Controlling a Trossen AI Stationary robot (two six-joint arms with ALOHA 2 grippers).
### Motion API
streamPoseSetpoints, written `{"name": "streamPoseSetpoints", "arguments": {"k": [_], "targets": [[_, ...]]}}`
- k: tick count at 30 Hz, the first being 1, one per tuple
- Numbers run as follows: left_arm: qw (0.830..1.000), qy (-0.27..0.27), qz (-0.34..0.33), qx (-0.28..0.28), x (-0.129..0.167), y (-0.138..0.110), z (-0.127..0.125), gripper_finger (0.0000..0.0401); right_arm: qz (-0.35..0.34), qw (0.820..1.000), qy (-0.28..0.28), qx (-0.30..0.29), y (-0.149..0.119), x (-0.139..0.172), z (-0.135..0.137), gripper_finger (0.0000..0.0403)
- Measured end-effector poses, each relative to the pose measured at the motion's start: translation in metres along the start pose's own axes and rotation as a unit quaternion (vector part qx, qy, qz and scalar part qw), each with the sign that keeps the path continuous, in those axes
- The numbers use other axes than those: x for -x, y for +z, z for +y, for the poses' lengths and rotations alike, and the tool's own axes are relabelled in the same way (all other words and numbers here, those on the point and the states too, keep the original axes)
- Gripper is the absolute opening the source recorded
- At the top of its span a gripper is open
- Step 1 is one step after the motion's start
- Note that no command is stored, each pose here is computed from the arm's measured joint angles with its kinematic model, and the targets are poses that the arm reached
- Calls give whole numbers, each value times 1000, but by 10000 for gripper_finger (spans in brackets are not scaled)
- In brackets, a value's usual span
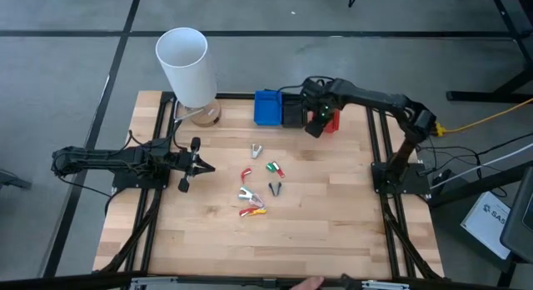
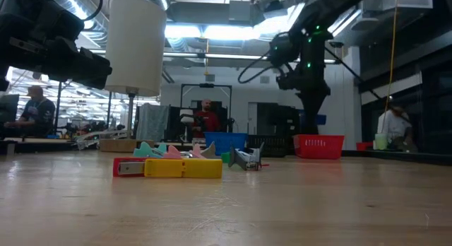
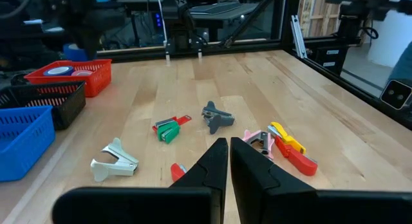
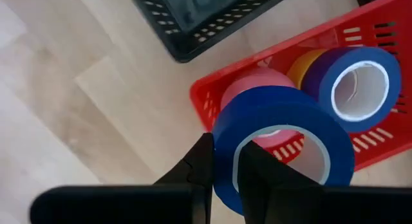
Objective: Pick and place Stapler, Stapler remover, tape
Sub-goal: Put the blue tape into the red bin, then put the black staple remover into the black bin
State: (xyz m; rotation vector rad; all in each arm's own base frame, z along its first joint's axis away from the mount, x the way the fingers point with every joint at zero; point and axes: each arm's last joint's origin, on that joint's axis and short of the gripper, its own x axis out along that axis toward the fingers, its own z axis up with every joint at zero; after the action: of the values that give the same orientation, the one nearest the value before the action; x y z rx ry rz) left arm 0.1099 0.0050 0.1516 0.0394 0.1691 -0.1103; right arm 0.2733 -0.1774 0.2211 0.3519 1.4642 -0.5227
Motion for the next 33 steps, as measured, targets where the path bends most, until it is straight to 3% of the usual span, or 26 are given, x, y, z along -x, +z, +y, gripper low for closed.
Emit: {"name": "streamPoseSetpoints", "arguments": {"k": [11,17,33], "targets": [[1000,0,0,0,0,0,0,15,12,1000,-15,-19,7,-19,-22,48],[1000,0,0,0,0,0,0,15,10,1000,6,-12,7,-19,-23,53],[1000,0,0,0,0,0,0,15,14,1000,7,-19,6,-20,-28,158]]}}
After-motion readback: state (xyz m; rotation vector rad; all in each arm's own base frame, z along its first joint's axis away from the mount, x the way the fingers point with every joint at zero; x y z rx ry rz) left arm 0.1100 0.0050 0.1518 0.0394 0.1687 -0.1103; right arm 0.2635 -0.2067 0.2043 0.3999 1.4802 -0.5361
